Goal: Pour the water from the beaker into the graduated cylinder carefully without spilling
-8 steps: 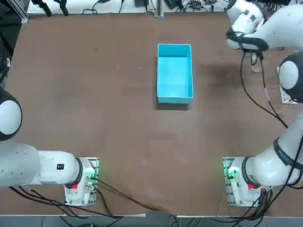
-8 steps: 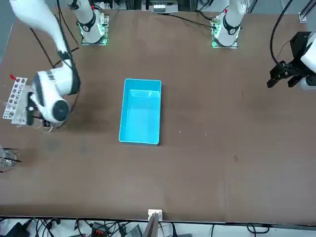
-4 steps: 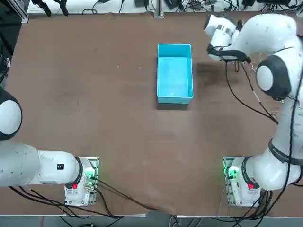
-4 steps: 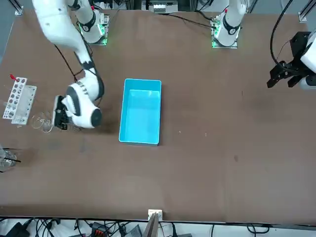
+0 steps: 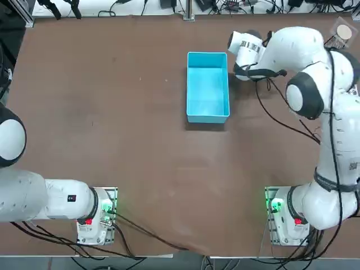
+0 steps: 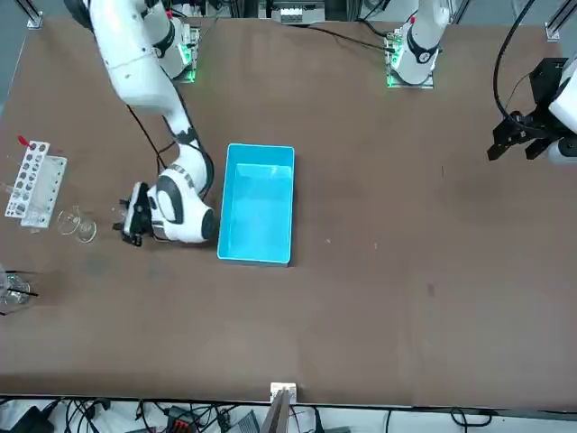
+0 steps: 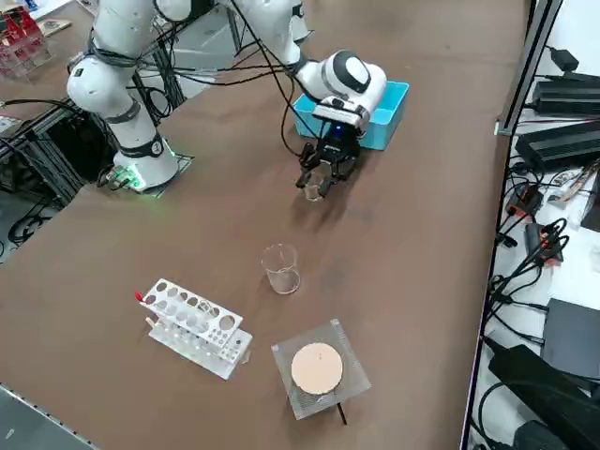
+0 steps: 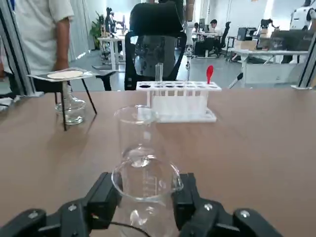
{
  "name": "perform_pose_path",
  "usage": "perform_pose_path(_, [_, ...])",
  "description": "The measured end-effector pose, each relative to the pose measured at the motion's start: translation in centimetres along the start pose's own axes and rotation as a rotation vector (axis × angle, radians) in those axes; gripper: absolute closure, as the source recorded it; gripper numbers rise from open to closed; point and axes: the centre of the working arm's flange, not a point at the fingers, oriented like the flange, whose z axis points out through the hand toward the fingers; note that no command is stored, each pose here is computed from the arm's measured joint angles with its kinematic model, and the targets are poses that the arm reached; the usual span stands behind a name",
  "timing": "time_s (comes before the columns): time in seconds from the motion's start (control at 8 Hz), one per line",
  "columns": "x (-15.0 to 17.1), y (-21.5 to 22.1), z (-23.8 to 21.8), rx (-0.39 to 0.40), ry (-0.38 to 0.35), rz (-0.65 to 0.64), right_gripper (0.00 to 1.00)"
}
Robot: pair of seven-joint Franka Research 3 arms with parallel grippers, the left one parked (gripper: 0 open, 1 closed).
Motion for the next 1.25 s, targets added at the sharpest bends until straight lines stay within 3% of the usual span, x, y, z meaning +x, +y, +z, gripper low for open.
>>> perform_pose_path(0.62, [-4.5,0.7,2.0,0.019,0.064,0.023,0.39])
perform_pose_path(1.25, [-5.6,-0.1,4.5,0.018,0.082,0.033,0.39])
